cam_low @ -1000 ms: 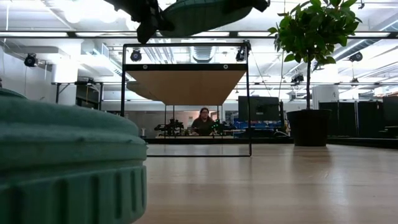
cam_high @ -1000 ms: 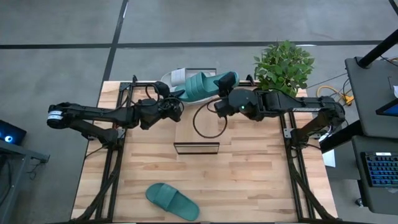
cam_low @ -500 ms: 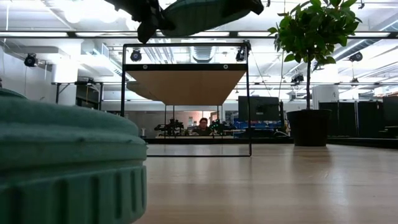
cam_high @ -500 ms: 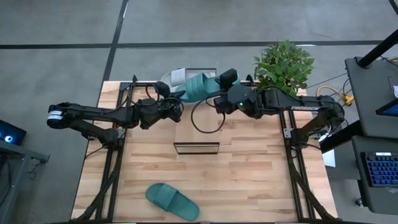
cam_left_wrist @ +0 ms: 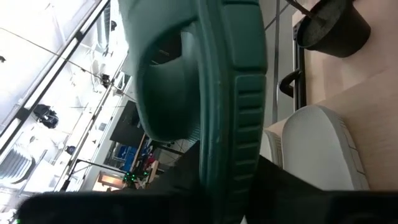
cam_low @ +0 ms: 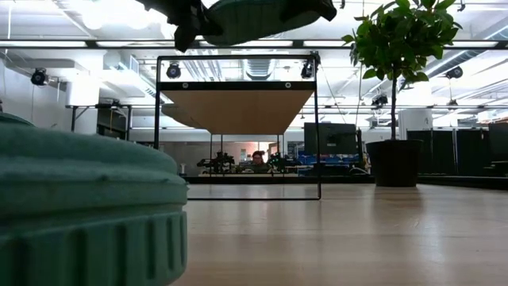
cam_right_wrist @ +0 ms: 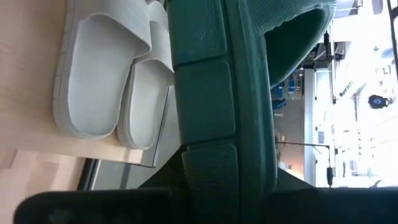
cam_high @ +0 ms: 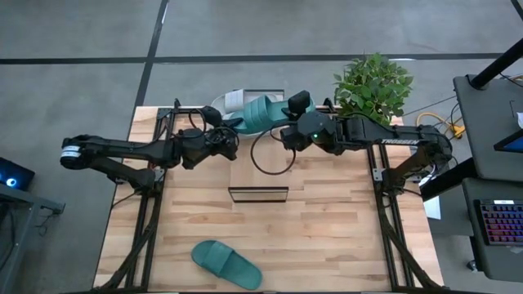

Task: Pick and place slides into the shelf
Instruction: Put the left blue slide on the shelf

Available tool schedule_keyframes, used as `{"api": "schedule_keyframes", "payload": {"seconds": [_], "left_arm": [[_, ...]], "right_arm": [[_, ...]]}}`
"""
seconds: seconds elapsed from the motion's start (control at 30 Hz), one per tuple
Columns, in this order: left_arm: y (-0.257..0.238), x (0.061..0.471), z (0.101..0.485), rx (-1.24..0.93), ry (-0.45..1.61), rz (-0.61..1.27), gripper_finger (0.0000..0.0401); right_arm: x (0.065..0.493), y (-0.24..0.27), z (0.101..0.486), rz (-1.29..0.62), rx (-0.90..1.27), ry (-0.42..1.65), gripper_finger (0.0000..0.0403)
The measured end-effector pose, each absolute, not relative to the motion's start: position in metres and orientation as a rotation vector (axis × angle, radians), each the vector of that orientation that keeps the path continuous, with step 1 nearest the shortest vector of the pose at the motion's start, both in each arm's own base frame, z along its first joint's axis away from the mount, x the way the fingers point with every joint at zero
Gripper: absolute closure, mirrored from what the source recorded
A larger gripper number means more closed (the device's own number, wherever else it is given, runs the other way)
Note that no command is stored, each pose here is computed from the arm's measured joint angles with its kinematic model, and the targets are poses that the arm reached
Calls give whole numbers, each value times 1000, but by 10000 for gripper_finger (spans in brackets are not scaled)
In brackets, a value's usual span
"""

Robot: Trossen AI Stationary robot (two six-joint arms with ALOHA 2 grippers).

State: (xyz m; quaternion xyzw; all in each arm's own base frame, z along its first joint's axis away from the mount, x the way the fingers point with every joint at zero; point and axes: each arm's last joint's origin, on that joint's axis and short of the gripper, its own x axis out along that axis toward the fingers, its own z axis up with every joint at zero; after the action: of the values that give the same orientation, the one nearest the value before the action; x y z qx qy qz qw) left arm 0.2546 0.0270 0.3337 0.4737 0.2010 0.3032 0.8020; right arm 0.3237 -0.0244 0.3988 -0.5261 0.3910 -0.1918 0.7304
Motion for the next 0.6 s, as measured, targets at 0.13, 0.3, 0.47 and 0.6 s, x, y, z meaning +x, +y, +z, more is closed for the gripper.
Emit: {"api": "schedule_keyframes", "payload": {"seconds": [0.13, 0.3, 0.47, 0.6], "left_arm": [[27, 246, 341, 978, 406, 698, 268], [27, 221, 346, 904, 425, 668, 200], [17, 184, 359, 752, 245, 377, 184], [10, 158, 365, 654, 83, 192, 183]], "right_arm": [[320, -24, 401, -426, -1128, 842, 348], [308, -21, 409, -333, -1072, 770, 348], [301, -18, 405, -246, -1065, 680, 348], [296, -14, 401, -123, -1085, 526, 348]]}}
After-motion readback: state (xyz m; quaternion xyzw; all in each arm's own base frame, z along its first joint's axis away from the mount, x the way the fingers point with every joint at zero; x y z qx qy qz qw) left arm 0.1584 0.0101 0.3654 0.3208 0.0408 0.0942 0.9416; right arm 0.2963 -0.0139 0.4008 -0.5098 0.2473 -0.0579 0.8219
